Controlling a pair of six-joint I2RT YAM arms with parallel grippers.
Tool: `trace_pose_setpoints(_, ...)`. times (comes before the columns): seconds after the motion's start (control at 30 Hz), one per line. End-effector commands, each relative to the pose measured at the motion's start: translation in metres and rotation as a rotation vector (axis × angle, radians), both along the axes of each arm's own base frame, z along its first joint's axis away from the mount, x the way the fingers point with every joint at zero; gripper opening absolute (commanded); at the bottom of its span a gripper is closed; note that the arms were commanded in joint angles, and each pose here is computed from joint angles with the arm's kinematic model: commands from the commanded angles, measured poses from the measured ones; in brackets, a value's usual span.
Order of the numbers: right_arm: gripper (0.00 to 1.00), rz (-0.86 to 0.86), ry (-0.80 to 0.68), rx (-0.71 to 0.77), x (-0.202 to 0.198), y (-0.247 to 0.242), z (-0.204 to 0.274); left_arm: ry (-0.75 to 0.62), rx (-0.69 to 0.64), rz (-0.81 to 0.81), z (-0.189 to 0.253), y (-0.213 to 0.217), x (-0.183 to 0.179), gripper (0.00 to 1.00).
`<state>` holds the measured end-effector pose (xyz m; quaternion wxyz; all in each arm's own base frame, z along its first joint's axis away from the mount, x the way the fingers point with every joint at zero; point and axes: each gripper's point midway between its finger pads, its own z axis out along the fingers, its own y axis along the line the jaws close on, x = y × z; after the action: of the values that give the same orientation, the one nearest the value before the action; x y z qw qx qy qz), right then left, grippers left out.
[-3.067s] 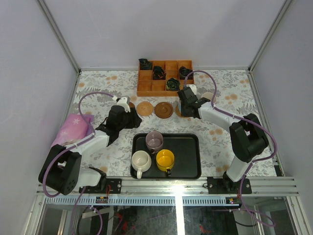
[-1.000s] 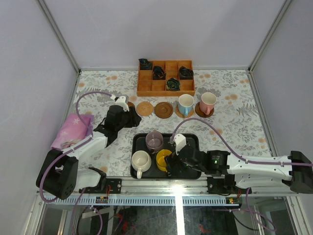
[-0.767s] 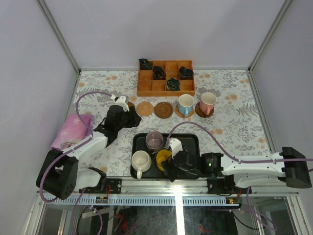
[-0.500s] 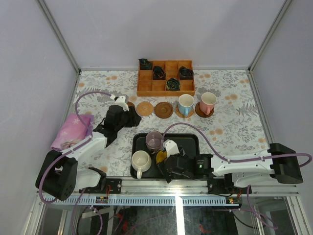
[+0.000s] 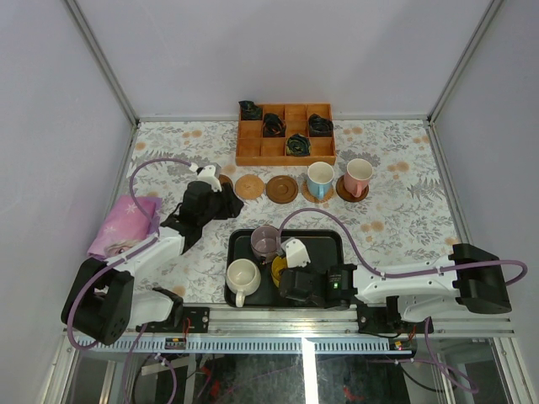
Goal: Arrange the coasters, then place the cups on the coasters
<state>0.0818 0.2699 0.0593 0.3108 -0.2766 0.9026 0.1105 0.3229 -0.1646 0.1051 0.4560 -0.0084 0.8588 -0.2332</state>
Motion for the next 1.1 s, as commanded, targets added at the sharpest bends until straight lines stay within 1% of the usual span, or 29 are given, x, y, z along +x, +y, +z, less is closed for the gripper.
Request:
trace_pose_setpoints(0.0,0.45,-0.044,-0.024,0.020,0.004,0.004,0.010,-0.013,-0.024,0.003,0.001,-0.001,0.002,0.50)
trace_pose_setpoints(0.07,0.45,-0.042,-0.021,0.021,0.004,0.004,0.009,-0.011,-0.024,0.001,0.000,-0.001,0.001,0.50)
trace_pose_setpoints(0.13,0.39,-0.041,-0.020,0.016,0.003,0.004,0.008,-0.011,-0.026,0.002,0.000,-0.002,0.002,0.50)
trace_pose_setpoints(0.17,0.34,-0.041,-0.019,0.014,0.003,0.004,0.009,-0.010,-0.027,0.001,0.000,-0.002,0.001,0.50)
trace_pose_setpoints(0.33,0.01,-0.039,-0.011,-0.005,0.002,0.002,0.007,-0.004,-0.030,-0.004,-0.002,-0.003,0.001,0.50)
trace_pose_setpoints(0.53,0.00,-0.064,-0.039,0.001,0.003,-0.002,0.022,-0.001,-0.039,-0.012,-0.002,-0.006,0.002,0.50)
trace_pose_setpoints(0.63,0.00,-0.119,-0.082,0.011,0.011,-0.007,0.038,-0.001,-0.041,-0.013,-0.002,-0.006,0.002,0.50)
trace_pose_setpoints(0.77,0.00,-0.233,-0.149,0.065,0.026,-0.009,0.066,-0.009,-0.047,-0.015,0.002,-0.007,0.003,0.50)
trace_pose_setpoints(0.97,0.00,-0.378,-0.323,0.154,0.057,-0.007,0.115,-0.016,-0.043,-0.005,0.010,-0.005,0.002,0.50)
trace_pose_setpoints(1.07,0.00,-0.429,-0.443,0.157,0.079,-0.003,0.146,-0.026,-0.039,0.010,0.014,-0.001,0.001,0.50)
